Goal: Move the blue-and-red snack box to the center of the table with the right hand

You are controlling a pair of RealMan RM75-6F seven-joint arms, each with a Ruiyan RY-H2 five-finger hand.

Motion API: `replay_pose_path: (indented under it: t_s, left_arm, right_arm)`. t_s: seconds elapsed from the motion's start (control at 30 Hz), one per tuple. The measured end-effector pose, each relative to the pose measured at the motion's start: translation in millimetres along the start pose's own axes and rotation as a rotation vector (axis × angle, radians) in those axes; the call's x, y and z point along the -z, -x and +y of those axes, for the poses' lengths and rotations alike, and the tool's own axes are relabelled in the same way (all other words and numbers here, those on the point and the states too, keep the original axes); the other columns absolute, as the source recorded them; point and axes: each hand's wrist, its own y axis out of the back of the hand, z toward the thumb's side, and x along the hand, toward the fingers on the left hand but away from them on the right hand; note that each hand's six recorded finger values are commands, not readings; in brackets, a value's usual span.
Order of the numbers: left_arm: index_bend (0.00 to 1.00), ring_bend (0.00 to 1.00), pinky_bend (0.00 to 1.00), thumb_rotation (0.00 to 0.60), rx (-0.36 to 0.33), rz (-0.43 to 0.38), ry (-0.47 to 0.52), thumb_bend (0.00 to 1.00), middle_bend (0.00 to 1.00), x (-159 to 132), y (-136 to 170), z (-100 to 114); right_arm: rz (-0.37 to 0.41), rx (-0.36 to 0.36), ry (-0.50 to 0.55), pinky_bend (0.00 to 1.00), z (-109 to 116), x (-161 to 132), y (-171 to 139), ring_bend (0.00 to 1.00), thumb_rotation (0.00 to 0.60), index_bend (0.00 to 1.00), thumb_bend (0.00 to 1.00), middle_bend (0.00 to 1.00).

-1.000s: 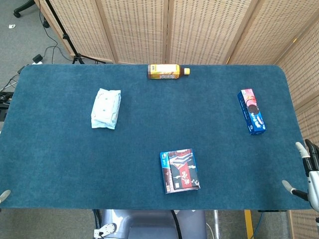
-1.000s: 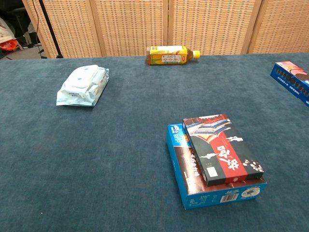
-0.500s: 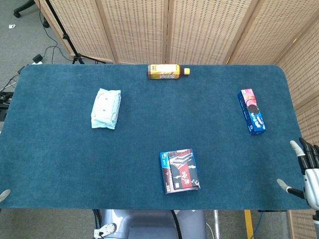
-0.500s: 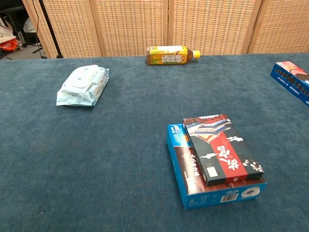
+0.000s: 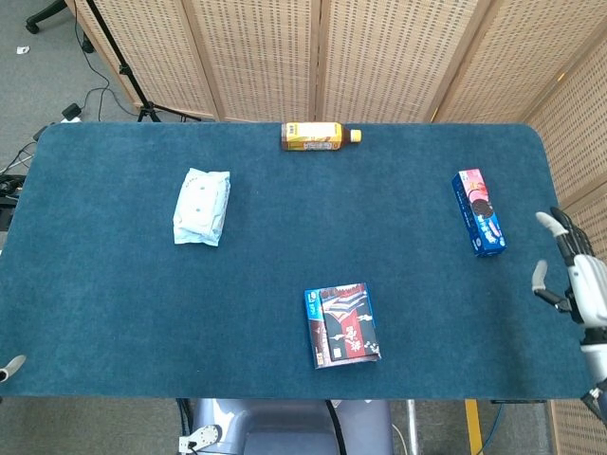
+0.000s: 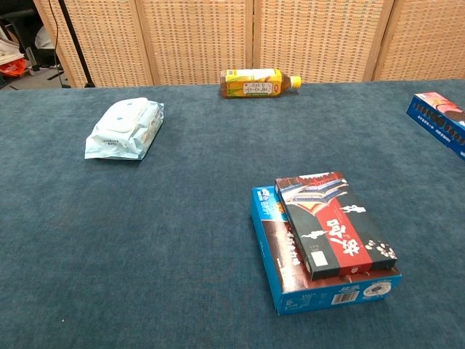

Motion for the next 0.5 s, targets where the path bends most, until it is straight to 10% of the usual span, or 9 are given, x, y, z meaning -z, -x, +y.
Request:
replay_pose_path:
  t_s: [0.23, 0.5]
  left_arm:
    - [0.0, 0.0, 0.0, 0.6, 0.015, 0.013, 0.004, 0.0, 0.0, -1.9, -7.6, -3.0]
    - [0.0, 0.0, 0.0, 0.6, 0.077, 0.024, -0.003, 0.0, 0.0, -2.3, -18.7, -13.5]
  right_arm:
    - [-0.17, -0.148, 0.115, 0.0, -6.2, 24.7, 62.9, 0.0, 0.6, 0.1, 1.0, 0.0]
    - [-0.397, -0.156, 0.234, 0.0, 0.6, 68.1, 124.9, 0.0, 0.6, 0.1, 1.0, 0.0]
